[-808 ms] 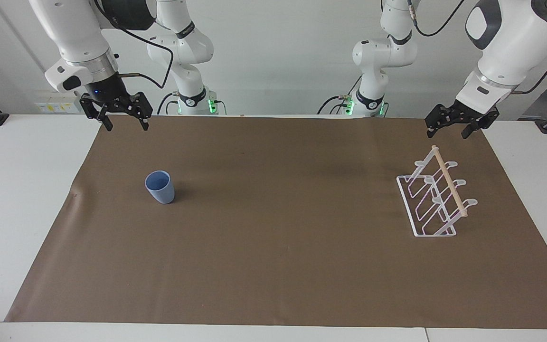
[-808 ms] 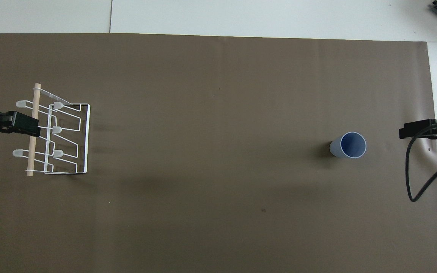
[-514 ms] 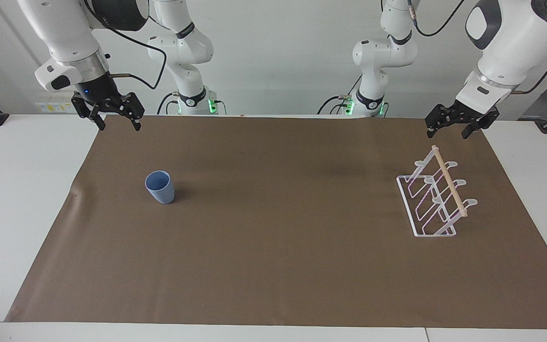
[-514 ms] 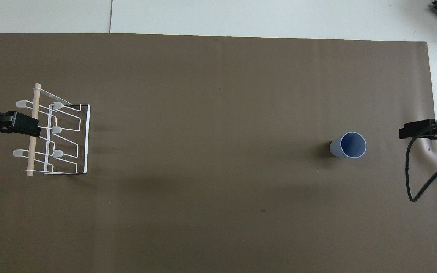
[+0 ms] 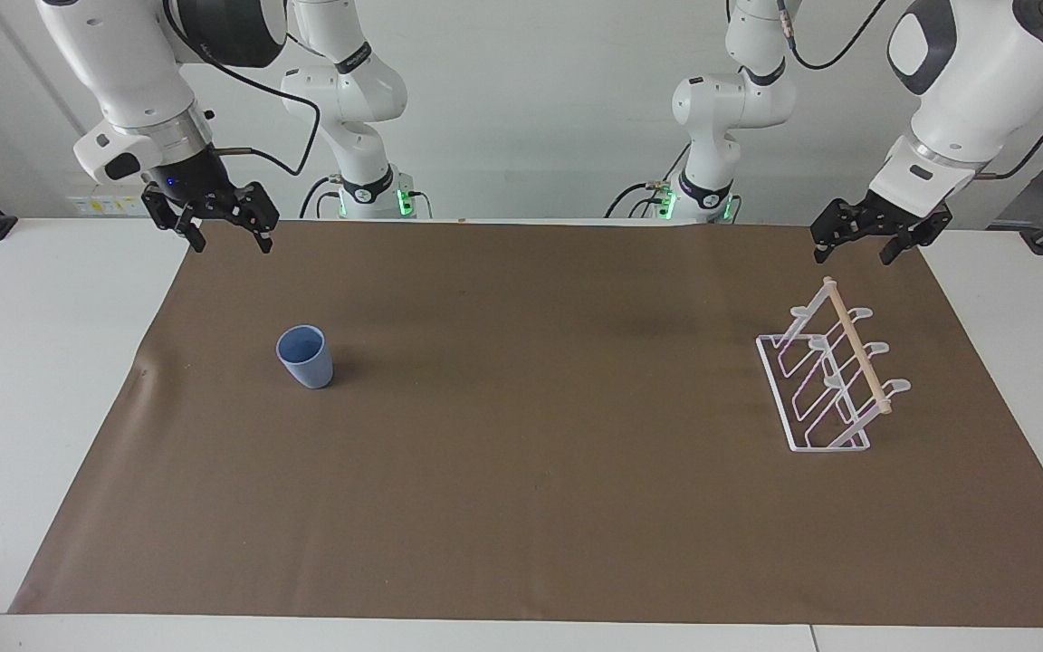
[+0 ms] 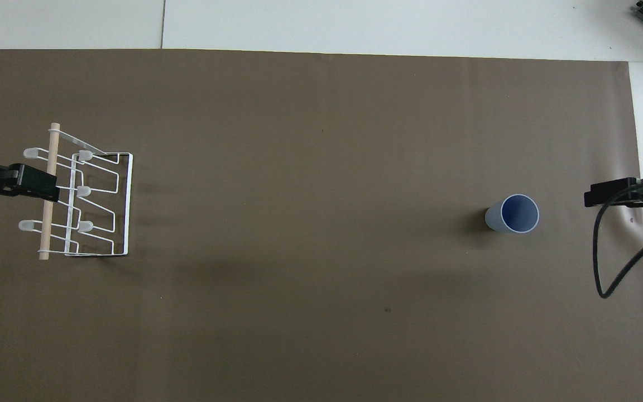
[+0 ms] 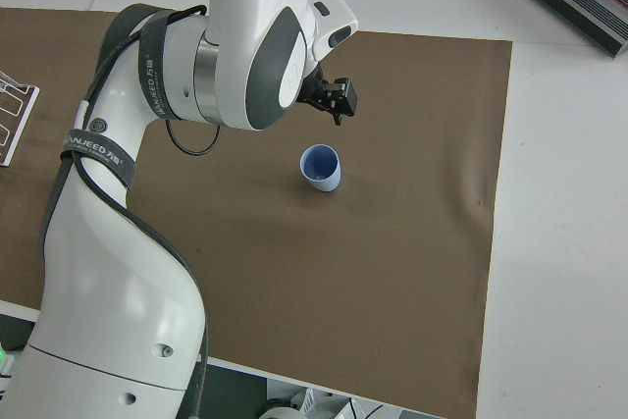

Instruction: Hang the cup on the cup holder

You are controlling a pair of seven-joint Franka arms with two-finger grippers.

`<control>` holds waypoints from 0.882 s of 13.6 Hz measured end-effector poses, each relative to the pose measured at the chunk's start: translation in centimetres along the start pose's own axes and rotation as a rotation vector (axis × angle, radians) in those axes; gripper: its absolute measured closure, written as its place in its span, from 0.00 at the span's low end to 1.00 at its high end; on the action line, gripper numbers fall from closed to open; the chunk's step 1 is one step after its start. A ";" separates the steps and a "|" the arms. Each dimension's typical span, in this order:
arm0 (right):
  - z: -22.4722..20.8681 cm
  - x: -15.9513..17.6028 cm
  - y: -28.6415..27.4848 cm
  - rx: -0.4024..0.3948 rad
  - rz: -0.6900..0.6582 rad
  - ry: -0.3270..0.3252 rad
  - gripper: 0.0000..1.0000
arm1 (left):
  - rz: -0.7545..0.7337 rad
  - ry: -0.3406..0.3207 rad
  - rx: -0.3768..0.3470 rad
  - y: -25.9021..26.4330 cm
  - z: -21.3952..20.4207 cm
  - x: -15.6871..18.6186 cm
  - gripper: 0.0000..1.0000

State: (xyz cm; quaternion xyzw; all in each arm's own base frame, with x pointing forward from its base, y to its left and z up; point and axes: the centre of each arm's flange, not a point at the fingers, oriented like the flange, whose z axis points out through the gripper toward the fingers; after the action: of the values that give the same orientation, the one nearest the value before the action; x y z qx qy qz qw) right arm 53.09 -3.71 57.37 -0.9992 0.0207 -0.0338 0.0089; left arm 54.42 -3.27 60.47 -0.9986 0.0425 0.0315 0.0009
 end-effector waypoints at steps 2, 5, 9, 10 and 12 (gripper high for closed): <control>2.7 0.1 0.0 -0.001 0.001 0.024 0.00 | 0.000 0.000 0.000 0.0 0.0 0.0 0.00; 6.3 -0.1 0.1 -0.002 0.002 0.058 0.00 | 0.000 0.000 0.000 0.0 0.0 0.0 0.00; 10.4 -0.2 0.1 -0.005 0.003 0.067 0.00 | 0.000 0.000 0.000 0.0 0.0 0.0 0.00; 11.4 0.0 0.2 -0.007 -0.001 0.064 0.00 | 0.000 0.000 0.000 0.0 0.0 0.0 0.00; 13.8 0.5 0.5 -0.011 -0.038 0.052 0.00 | 0.000 0.000 0.000 0.0 0.0 0.0 0.00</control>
State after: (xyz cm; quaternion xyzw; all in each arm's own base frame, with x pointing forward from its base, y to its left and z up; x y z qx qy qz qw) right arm 54.49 -3.99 43.58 -0.9982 0.0021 -0.0597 0.0020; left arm 54.42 -3.27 60.47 -0.9986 0.0425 0.0315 0.0009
